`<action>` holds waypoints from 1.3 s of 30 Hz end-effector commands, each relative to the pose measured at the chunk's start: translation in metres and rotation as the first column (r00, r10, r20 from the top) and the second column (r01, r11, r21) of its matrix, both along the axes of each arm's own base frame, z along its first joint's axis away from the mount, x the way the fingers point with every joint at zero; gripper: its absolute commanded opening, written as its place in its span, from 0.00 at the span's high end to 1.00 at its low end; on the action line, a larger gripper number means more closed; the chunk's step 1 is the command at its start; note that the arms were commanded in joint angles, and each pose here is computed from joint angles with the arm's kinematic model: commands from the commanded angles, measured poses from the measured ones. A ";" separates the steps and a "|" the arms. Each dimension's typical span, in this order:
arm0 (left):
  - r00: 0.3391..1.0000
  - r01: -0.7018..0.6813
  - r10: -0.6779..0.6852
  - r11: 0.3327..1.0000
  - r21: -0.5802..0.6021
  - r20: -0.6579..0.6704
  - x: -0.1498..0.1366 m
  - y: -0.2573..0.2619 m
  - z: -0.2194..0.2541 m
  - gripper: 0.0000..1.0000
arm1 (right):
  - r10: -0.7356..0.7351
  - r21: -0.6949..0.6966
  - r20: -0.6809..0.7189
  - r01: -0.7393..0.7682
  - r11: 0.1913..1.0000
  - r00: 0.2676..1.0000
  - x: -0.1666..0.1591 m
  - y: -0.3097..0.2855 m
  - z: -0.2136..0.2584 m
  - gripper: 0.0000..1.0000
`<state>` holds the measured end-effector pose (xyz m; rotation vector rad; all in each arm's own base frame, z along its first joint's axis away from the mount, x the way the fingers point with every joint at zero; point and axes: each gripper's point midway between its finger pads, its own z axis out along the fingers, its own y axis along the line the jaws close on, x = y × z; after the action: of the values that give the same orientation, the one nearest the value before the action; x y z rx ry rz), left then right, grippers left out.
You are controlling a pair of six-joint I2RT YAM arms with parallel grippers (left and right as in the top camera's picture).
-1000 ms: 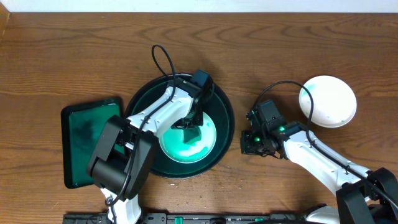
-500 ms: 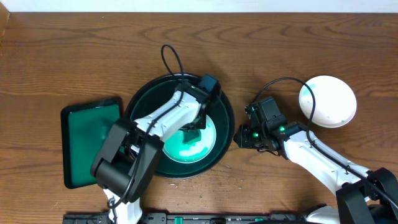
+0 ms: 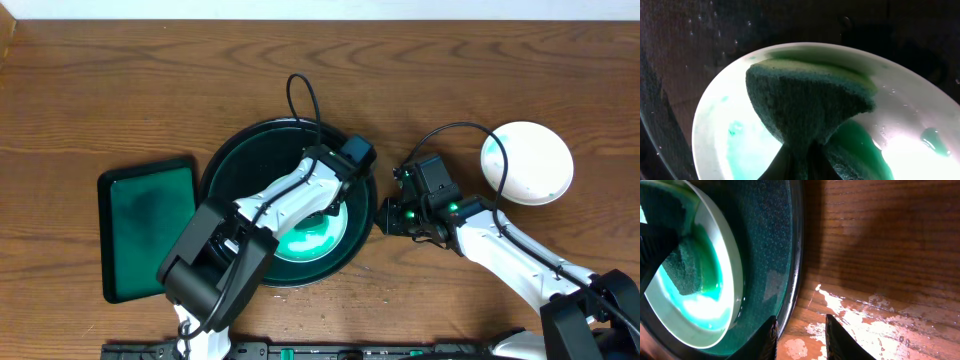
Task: Clean dirty plates on tray and stack at the side
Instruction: 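Scrub the plate with the sponge while the right gripper holds its rim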
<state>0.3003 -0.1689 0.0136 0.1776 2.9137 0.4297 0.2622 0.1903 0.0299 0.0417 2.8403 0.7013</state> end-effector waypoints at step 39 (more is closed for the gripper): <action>0.973 -0.228 0.225 0.972 -0.053 -0.050 0.038 0.058 0.044 0.93 | 0.053 0.143 0.015 -0.055 0.988 0.998 0.005 0.064 -0.022 0.72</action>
<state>0.3300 -0.1092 0.0418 -0.1525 3.0371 0.4100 0.2744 0.2520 0.0282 -0.0937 2.7155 0.9144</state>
